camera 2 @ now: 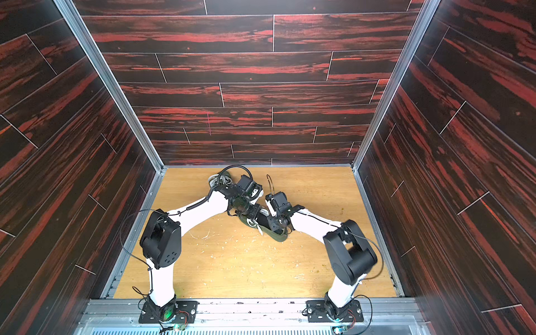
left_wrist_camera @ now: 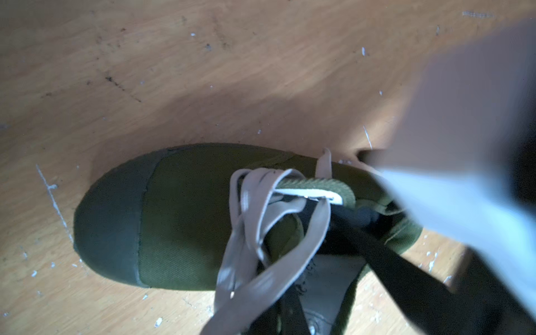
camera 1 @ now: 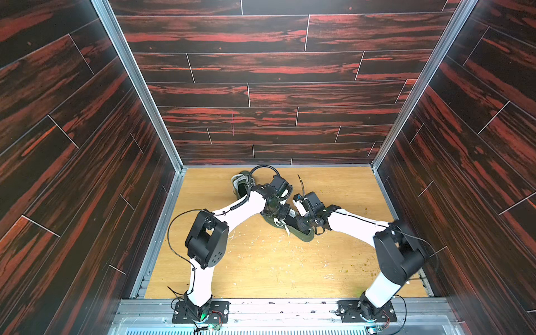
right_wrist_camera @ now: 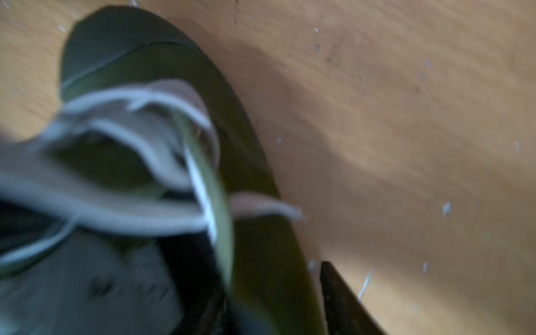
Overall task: Insert the insole into the shoe
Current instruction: Place the shoe at the center of the board, then move the shoe to the center of the board.
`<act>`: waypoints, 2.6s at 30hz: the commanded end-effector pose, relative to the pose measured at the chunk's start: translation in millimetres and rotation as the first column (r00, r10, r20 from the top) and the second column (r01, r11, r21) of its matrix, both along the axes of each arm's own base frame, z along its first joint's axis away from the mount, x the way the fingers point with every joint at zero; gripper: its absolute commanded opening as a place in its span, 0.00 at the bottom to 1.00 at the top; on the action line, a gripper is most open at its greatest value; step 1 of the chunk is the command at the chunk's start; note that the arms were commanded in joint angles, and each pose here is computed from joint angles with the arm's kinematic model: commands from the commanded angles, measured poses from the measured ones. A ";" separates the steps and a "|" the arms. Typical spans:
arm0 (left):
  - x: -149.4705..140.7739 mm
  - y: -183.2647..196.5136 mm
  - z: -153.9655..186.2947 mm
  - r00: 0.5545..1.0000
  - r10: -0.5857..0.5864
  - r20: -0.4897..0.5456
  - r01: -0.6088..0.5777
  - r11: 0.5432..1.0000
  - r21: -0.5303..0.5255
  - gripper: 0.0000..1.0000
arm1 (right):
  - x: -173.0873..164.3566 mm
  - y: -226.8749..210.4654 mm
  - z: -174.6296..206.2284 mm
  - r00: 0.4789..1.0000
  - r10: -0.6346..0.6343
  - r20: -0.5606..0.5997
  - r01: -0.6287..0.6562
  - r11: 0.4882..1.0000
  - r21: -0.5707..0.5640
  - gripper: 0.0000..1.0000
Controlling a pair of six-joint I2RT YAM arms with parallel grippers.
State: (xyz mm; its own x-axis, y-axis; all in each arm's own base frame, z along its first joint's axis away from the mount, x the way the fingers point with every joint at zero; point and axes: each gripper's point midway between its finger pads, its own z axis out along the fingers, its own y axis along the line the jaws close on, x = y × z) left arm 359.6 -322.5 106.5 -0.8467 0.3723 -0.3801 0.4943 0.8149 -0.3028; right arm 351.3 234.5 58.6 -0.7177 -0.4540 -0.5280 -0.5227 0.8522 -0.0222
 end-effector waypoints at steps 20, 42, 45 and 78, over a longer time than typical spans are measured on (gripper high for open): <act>31.8 52.3 121.3 0.927 0.367 0.070 -0.341 0.908 -0.244 0.49 | -21.1 21.7 -2.0 0.893 -0.346 -0.289 0.431 0.843 0.321 0.01; 122.4 164.7 -1.4 0.740 0.662 0.118 -0.672 0.736 0.088 0.58 | -13.9 57.9 3.8 0.773 -0.439 -0.457 0.629 0.625 0.463 0.00; 131.1 163.6 -7.8 0.756 0.642 0.130 -0.654 0.749 0.105 0.55 | -14.2 62.9 0.3 0.777 -0.429 -0.460 0.622 0.636 0.457 0.00; 36.5 136.6 -11.9 0.764 0.646 0.004 -0.646 0.764 -0.007 0.09 | 36.6 92.2 -13.2 0.673 -0.515 -0.531 0.739 0.489 0.463 0.00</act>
